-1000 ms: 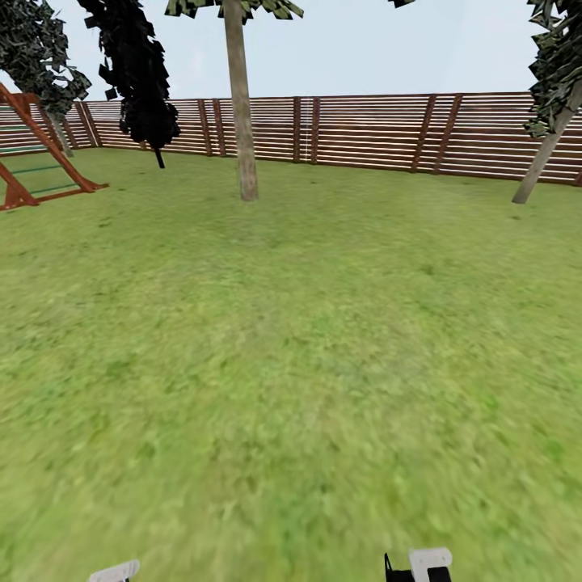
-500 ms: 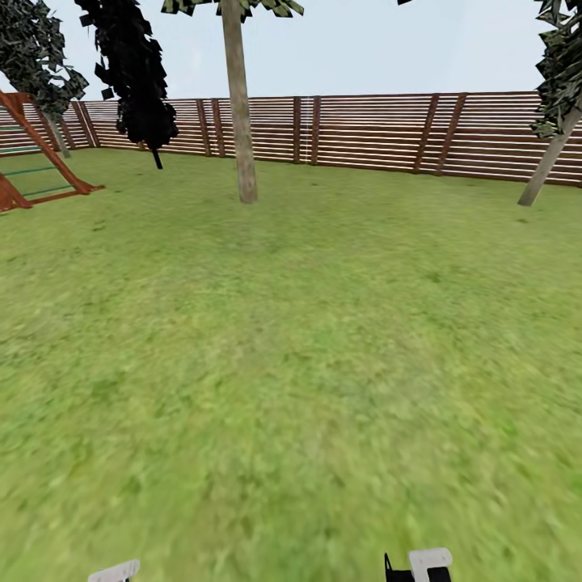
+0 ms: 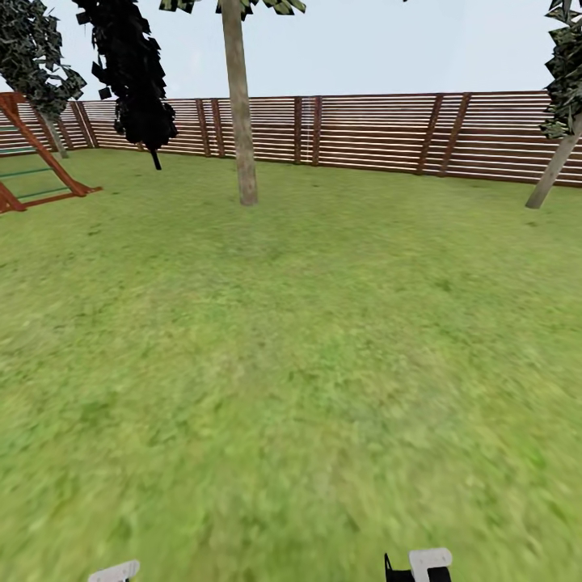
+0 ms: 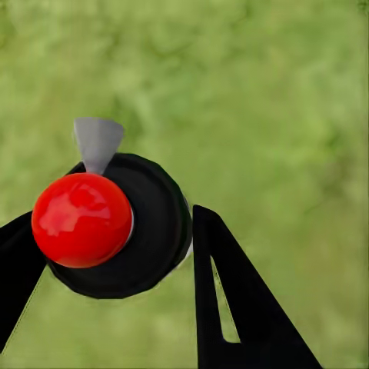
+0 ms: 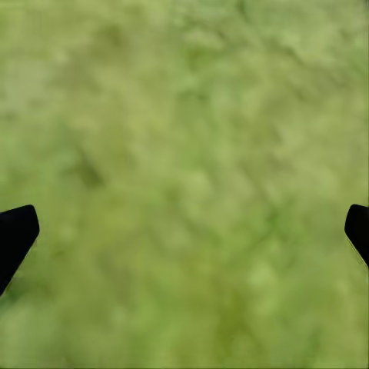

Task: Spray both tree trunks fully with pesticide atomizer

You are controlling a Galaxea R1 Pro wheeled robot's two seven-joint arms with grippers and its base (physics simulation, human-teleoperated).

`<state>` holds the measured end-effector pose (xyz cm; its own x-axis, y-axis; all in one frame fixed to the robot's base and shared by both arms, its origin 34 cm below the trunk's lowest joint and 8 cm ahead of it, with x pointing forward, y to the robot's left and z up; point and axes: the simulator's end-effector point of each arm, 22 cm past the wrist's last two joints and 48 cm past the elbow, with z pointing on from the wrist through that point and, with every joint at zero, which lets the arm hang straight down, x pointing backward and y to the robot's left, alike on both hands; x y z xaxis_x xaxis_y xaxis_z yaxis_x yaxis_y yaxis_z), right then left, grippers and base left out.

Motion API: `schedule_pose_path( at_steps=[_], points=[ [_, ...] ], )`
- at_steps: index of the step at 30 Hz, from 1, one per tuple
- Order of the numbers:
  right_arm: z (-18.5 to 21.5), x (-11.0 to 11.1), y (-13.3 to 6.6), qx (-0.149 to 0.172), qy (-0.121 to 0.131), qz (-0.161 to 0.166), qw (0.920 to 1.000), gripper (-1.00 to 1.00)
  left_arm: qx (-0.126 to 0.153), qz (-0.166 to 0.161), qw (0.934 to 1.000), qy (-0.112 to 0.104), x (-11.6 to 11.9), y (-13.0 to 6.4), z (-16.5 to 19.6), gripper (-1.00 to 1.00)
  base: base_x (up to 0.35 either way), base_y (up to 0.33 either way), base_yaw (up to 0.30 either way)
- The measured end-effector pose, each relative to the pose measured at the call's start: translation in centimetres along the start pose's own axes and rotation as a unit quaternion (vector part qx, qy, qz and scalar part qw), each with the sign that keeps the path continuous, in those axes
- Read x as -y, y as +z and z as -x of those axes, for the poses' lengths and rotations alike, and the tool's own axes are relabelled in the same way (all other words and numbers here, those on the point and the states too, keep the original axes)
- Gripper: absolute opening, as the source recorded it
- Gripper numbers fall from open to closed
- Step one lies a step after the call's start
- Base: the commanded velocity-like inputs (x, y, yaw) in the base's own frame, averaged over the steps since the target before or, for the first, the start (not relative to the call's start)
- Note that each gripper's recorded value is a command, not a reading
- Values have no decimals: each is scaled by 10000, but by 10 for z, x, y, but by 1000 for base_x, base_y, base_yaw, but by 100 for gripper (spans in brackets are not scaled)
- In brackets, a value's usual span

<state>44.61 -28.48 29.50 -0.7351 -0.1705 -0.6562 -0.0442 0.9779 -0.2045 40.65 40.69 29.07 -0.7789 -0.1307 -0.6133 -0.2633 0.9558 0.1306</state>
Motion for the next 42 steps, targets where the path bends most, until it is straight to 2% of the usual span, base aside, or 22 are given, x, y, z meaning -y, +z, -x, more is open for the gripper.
schedule_pose_path(
  at_steps=[42],
  points=[
    [0,0,0,-1,0,0,10000,100,1,-1,10000,0,0,0,0,-100,339,81,0]
  ],
)
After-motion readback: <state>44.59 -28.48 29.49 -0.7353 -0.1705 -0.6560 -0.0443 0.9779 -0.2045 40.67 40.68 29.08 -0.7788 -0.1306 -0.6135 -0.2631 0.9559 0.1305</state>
